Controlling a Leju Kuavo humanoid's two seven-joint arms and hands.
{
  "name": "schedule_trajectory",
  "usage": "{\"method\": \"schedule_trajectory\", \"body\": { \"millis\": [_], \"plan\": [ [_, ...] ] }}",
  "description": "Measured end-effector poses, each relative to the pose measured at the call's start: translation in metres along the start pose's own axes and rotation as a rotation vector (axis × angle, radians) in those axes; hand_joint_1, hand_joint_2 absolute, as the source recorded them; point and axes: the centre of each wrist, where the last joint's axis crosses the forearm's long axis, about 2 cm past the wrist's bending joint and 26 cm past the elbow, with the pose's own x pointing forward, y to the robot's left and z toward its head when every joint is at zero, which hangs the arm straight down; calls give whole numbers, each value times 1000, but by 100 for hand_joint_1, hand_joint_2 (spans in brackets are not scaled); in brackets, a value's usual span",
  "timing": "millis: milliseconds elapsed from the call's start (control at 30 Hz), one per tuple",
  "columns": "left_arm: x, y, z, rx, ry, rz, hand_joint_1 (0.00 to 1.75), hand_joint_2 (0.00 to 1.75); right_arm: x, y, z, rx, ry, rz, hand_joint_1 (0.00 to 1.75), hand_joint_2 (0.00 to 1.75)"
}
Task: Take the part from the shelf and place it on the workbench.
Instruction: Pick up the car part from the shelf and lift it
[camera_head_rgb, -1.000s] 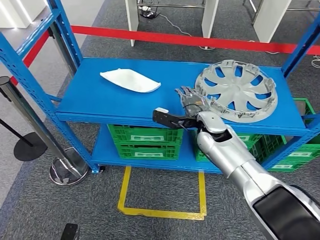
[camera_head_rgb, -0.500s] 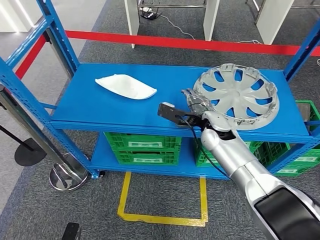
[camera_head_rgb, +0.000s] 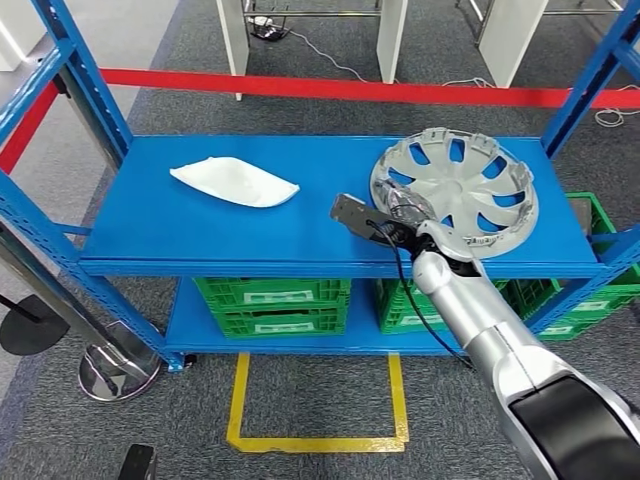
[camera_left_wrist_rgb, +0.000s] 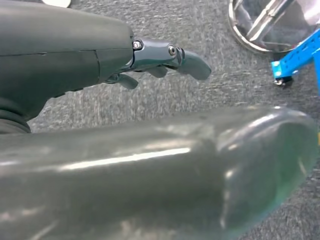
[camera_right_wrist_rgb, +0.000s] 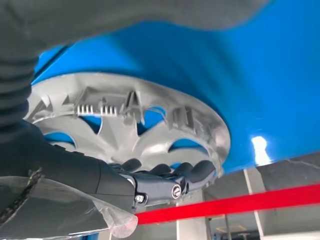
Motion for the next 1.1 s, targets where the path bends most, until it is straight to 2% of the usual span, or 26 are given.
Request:
{"method": "schedule_trajectory", "body": {
  "millis": [533,867,1000,1100],
  "plan": [
    [1,-3,1,-8,12,-4,0,0,-3,2,-1,-8,28,23,0,0],
    [1,-3,1,-12,12,-12,0,0,-1,13,2,-17,34,71,0,0],
    [1,-4,1,-15,11,-11,0,0,-1,14,3,-18,32,76,0,175],
    [2,-4,0,-20,7,-10,0,0,-1,14,3,-27,29,88,0,175]
  ]
}}
